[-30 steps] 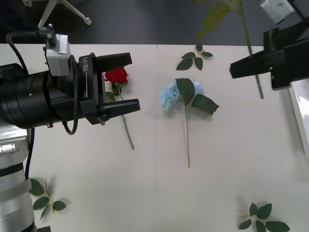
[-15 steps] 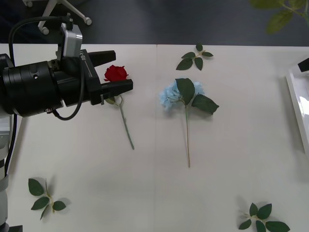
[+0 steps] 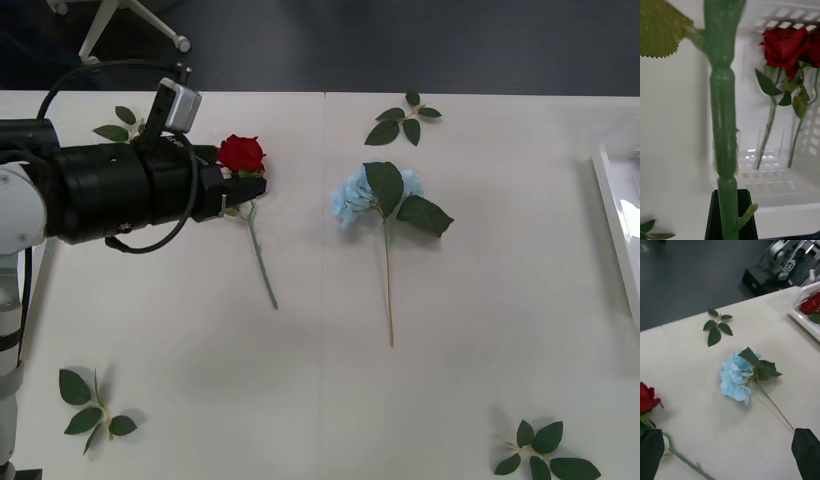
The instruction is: Put the red flowers into the right box and the blue flowers into the left box
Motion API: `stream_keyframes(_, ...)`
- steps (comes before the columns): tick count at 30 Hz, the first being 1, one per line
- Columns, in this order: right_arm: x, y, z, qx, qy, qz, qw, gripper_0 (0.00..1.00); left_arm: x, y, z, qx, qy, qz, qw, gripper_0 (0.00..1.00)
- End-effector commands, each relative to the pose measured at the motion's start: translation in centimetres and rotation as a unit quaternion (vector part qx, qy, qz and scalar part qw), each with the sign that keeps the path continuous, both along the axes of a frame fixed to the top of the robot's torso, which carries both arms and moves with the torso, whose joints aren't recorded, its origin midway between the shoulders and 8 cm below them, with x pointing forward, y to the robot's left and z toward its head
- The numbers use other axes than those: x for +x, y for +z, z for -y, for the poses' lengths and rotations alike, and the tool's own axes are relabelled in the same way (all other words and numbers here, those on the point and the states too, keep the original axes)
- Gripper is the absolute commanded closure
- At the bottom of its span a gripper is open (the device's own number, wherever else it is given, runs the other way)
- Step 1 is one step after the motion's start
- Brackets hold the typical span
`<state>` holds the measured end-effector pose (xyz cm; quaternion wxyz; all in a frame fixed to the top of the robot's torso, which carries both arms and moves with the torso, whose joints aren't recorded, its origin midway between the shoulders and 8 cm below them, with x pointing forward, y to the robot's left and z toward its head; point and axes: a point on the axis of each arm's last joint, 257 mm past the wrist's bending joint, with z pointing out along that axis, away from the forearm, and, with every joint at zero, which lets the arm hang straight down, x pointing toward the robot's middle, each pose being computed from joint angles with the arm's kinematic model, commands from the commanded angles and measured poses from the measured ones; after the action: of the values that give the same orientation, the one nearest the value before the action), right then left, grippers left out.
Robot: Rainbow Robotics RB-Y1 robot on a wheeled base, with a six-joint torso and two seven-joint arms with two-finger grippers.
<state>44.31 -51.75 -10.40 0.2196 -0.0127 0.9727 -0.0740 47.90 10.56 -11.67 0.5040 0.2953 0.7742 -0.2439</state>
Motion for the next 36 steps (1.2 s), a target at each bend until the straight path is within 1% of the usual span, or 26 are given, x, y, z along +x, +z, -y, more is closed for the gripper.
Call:
stream_keyframes(1, -1.7, -0.1, 5.1, -0.040, -0.050, -0.001, 0.998, 1.00, 1.2, 0.5, 0.8, -0.016, 0.049, -0.041, 0.998, 0.00)
stream_keyframes(3, -2.3, -1.3, 7.2, -0.055, -0.069, -0.002, 0.996, 1.00, 2.0, -0.1, 0.8, -0.030, 0.095, -0.076, 0.992, 0.00)
stream_keyframes(5, -2.7, -2.1, 8.7, -0.068, -0.083, -0.004, 0.994, 1.00, 2.6, -0.6, 0.6, -0.027, 0.123, -0.088, 0.988, 0.00)
stream_keyframes(7, -3.2, -3.2, 10.2, -0.074, -0.104, -0.009, 0.992, 1.00, 3.2, -1.7, 0.5, -0.039, 0.159, -0.119, 0.979, 0.00)
stream_keyframes(11, -3.3, -4.6, 12.1, -0.084, -0.129, -0.004, 0.988, 1.00, 4.0, -3.8, 0.4, -0.046, 0.195, -0.169, 0.965, 0.00)
stream_keyframes(16, -3.2, -5.6, 13.9, -0.096, -0.151, 0.008, 0.984, 1.00, 5.0, -6.1, -0.4, -0.017, 0.235, -0.220, 0.947, 0.00)
stream_keyframes(19, -3.3, -5.6, 14.2, -0.103, -0.154, 0.008, 0.983, 1.00, 5.3, -7.2, -0.8, -0.005, 0.252, -0.245, 0.936, 0.00)
stream_keyframes(29, -3.5, -6.0, 14.8, -0.107, -0.165, 0.008, 0.980, 1.00, 6.5, -11.5, -1.6, 0.038, 0.282, -0.286, 0.915, 0.00)
stream_keyframes(30, -3.4, -5.8, 14.8, -0.105, -0.166, 0.010, 0.981, 0.82, 6.6, -11.9, -1.7, 0.041, 0.285, -0.290, 0.913, 0.00)
stream_keyframes(31, -3.3, -5.6, 14.9, -0.105, -0.167, 0.014, 0.980, 0.66, 6.6, -12.3, -1.5, 0.042, 0.285, -0.296, 0.911, 0.00)
stream_keyframes(32, -3.3, -5.5, 14.9, -0.104, -0.168, 0.016, 0.980, 0.61, 6.7, -12.5, -1.5, 0.042, 0.286, -0.298, 0.910, 0.00)
stream_keyframes(33, -3.2, -5.2, 15.0, -0.102, -0.170, 0.020, 0.980, 0.51, 6.8, -12.8, -1.5, 0.042, 0.288, -0.301, 0.908, 0.00)
stream_keyframes(34, -3.1, -4.8, 15.2, -0.102, -0.172, 0.025, 0.979, 0.46, 6.8, -13.1, -1.3, 0.043, 0.288, -0.304, 0.907, 0.00)
stream_keyframes(36, -2.8, -4.3, 15.4, -0.102, -0.174, 0.035, 0.979, 0.46, 6.9, -13.6, -0.9, 0.041, 0.290, -0.310, 0.905, 0.00)
